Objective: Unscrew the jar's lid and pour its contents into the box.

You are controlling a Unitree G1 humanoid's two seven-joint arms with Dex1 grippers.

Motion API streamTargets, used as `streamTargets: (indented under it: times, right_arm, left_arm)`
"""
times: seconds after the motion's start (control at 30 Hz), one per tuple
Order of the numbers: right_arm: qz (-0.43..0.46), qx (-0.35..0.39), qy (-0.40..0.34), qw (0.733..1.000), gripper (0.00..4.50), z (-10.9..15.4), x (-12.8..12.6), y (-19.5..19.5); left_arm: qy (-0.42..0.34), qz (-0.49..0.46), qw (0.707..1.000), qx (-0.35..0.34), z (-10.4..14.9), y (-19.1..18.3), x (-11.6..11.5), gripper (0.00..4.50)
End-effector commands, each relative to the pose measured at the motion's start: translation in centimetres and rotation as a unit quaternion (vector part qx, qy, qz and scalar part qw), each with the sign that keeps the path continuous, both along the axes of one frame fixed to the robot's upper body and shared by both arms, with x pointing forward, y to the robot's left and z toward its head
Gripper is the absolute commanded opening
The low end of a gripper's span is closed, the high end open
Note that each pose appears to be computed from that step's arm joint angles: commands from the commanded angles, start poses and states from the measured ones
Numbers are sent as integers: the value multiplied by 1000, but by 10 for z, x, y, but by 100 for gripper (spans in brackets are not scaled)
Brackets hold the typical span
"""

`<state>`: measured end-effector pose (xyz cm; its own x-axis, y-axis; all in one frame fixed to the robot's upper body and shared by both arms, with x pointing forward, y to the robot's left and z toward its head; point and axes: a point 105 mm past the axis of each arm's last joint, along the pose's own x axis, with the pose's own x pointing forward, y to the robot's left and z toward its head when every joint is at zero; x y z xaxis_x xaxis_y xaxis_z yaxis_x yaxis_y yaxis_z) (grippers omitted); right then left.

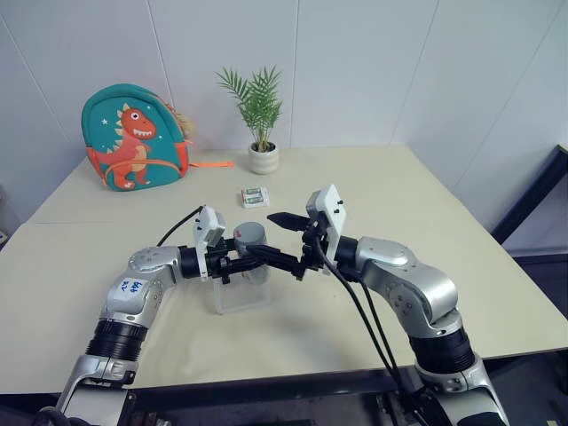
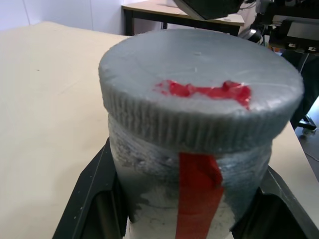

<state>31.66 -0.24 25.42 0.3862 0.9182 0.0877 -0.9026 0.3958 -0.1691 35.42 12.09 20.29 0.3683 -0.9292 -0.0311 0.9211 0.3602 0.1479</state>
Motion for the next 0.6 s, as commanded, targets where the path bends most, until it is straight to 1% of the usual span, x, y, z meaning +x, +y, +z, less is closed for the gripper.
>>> streamTargets:
  times: [0.03, 0.2, 0.43, 0.6]
  right_arm:
    - [-33, -7, -26, 999, 450, 9, 6, 5]
    - [-66, -18, -20, 997, 450, 6, 16, 6]
    - [-58, -21, 1, 998, 450, 2, 17, 12]
    - [-39, -28, 10, 999, 450, -1, 12, 18]
  left_arm:
    - [-22, -12, 1000, 2, 10, -5, -1, 201]
    - [-24, -10, 1000, 1, 11, -4, -1, 201]
    - [-28, -7, 1000, 0, 11, -4, 0, 201]
    - [-32, -2, 999, -2, 13, -2, 0, 201]
